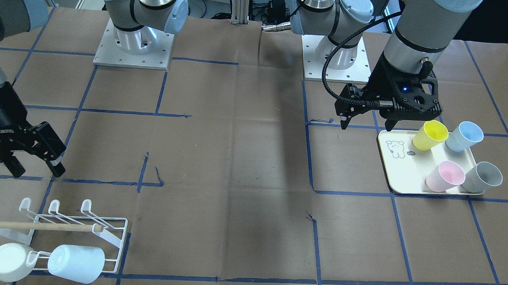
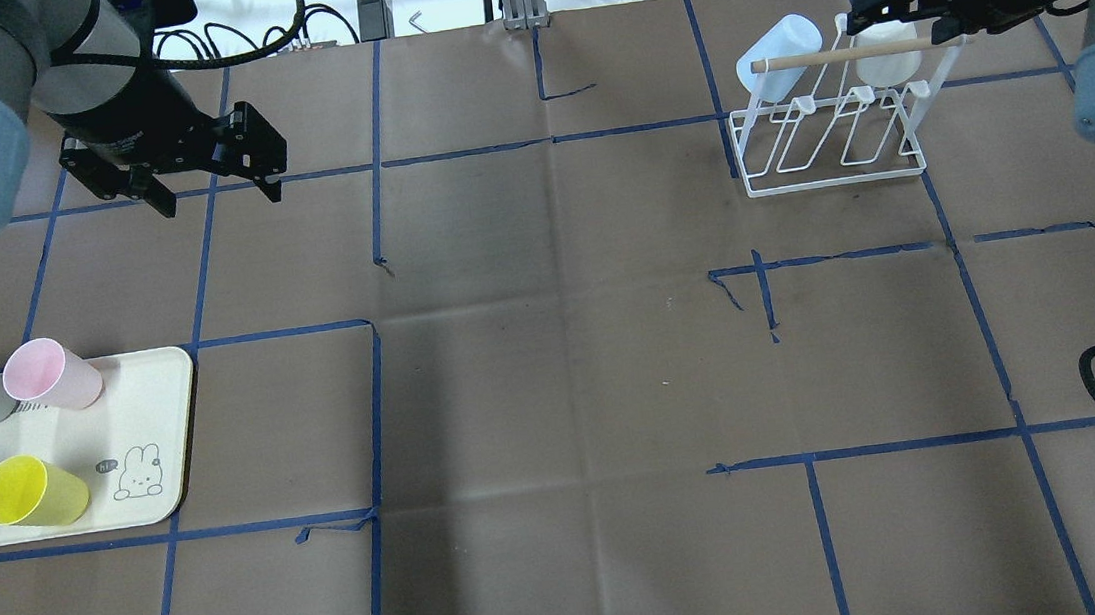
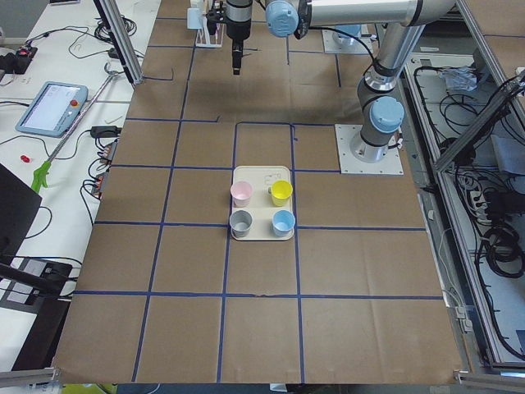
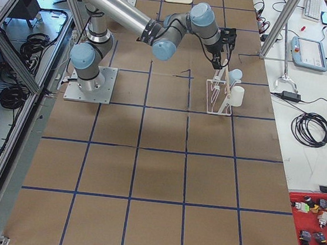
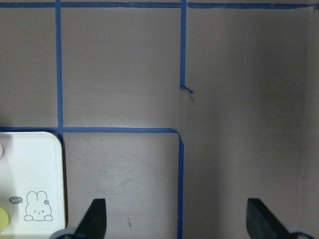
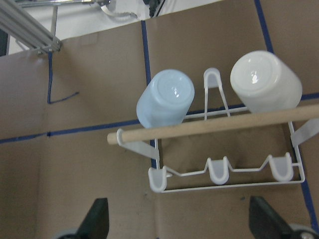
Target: Transfer IKEA cup to right arm and place on rack
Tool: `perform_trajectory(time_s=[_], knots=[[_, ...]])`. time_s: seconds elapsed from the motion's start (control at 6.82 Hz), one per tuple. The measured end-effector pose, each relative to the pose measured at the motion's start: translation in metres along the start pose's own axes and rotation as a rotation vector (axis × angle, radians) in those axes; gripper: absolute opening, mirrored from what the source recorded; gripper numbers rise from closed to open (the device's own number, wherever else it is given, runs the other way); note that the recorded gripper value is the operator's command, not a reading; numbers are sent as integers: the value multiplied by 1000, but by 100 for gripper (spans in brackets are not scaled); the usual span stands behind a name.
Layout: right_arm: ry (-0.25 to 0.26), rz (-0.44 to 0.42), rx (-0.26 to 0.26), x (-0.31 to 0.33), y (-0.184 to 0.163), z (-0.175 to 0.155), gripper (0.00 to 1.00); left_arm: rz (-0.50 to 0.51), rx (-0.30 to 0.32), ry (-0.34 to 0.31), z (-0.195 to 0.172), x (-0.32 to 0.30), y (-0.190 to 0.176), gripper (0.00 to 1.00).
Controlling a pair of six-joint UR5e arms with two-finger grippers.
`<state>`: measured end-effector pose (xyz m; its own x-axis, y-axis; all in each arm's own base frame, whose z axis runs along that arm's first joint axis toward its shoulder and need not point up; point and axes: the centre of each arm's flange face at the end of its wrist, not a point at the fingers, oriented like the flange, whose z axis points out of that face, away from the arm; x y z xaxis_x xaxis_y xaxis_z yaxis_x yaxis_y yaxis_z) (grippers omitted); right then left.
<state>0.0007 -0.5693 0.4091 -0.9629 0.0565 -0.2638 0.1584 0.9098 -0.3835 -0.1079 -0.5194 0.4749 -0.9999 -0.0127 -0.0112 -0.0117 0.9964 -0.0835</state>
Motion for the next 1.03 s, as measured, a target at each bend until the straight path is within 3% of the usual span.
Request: perform_trajectory(time_s=[0.29,0.73,1.03], knots=[[32,12,-139,-27,20,-6,100,0,0,0,0,0,0,100],[125,26,-292,-70,61,-34,100,1,1,0,-1,0,0,100],[188,11,-344,-106,88,-53,100,2,1,0,-1,0,0,100]])
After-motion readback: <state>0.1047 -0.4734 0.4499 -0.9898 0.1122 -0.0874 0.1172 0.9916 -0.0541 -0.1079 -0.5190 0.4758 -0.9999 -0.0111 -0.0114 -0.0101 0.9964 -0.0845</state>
